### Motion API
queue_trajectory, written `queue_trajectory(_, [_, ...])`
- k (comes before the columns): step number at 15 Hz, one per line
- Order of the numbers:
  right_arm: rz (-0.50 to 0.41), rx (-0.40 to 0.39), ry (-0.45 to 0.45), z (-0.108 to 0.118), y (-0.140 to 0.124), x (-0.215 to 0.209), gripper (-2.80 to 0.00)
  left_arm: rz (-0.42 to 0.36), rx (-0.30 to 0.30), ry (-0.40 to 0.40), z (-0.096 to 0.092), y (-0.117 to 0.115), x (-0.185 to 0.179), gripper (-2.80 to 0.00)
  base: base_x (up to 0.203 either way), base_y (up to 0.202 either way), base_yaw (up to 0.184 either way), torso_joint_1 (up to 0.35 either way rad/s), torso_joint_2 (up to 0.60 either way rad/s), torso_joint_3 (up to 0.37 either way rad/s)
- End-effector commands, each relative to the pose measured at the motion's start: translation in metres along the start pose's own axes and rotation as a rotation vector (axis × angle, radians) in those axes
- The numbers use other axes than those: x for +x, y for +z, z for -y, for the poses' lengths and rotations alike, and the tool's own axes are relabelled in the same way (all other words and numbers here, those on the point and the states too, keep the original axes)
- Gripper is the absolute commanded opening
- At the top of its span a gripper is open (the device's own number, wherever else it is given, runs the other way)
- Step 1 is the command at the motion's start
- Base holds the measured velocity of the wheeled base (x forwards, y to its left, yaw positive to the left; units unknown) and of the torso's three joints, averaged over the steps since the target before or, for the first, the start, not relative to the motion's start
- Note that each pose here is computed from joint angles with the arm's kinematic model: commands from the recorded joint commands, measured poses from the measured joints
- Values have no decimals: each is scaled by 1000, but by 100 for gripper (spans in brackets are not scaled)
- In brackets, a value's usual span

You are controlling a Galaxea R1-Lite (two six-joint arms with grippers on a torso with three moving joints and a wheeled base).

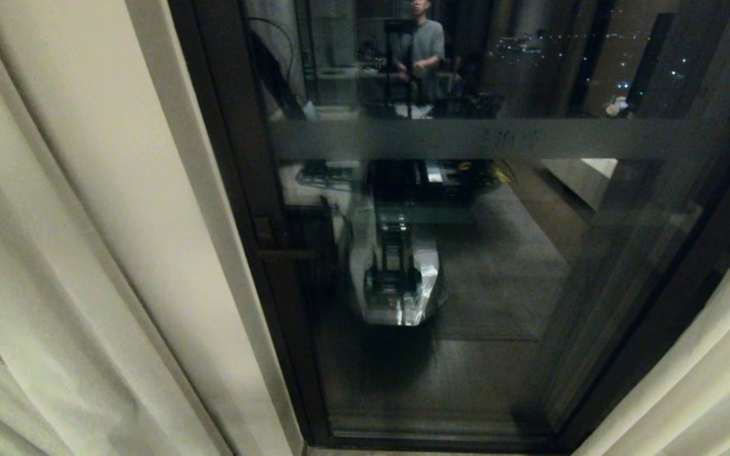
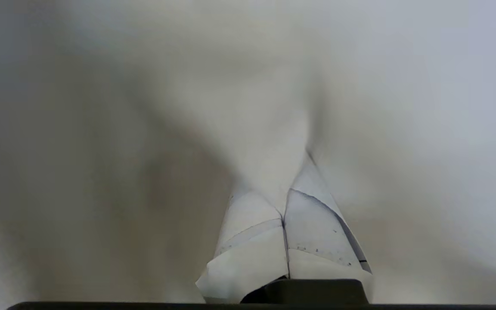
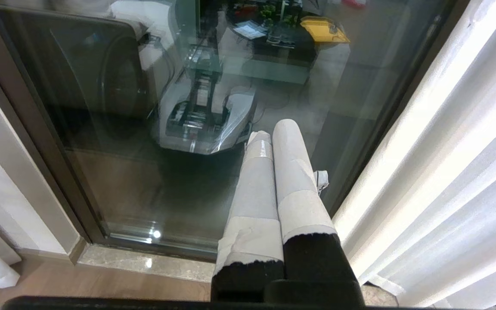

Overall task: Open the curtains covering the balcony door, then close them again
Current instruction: Pull the inner curtains open on both sides

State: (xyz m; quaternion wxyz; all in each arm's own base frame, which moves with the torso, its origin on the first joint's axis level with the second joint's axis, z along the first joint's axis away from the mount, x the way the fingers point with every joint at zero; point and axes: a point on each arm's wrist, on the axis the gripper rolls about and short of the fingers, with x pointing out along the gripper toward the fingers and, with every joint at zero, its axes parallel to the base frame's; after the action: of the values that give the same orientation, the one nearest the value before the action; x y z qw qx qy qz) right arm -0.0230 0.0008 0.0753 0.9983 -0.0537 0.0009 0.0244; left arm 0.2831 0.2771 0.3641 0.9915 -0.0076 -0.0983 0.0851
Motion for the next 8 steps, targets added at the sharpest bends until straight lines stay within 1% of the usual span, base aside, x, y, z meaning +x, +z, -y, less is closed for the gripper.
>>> queue_trajectory(1, [-2,-2,1,0,0,0,-280,79,42,-76,43,41,-13,-280,0,0,0,0,0,0])
queue_trajectory(3, [-2,-1,1,0,0,0,-280,101,51,-101,59,53,-20,-280,0,0,0,0,0,0])
queue_trajectory(5, [-2,-1,1,0,0,0,-280,108,54,-111,68,59,-27,-280,0,0,0,0,0,0])
queue_trajectory(6, [-2,-1,1,0,0,0,-280,91,42,-109,70,56,-31,-280,0,0,0,0,0,0])
queue_trajectory(8, [-2,-1,1,0,0,0,-280,35,7,-107,76,42,-41,-280,0,0,0,0,0,0])
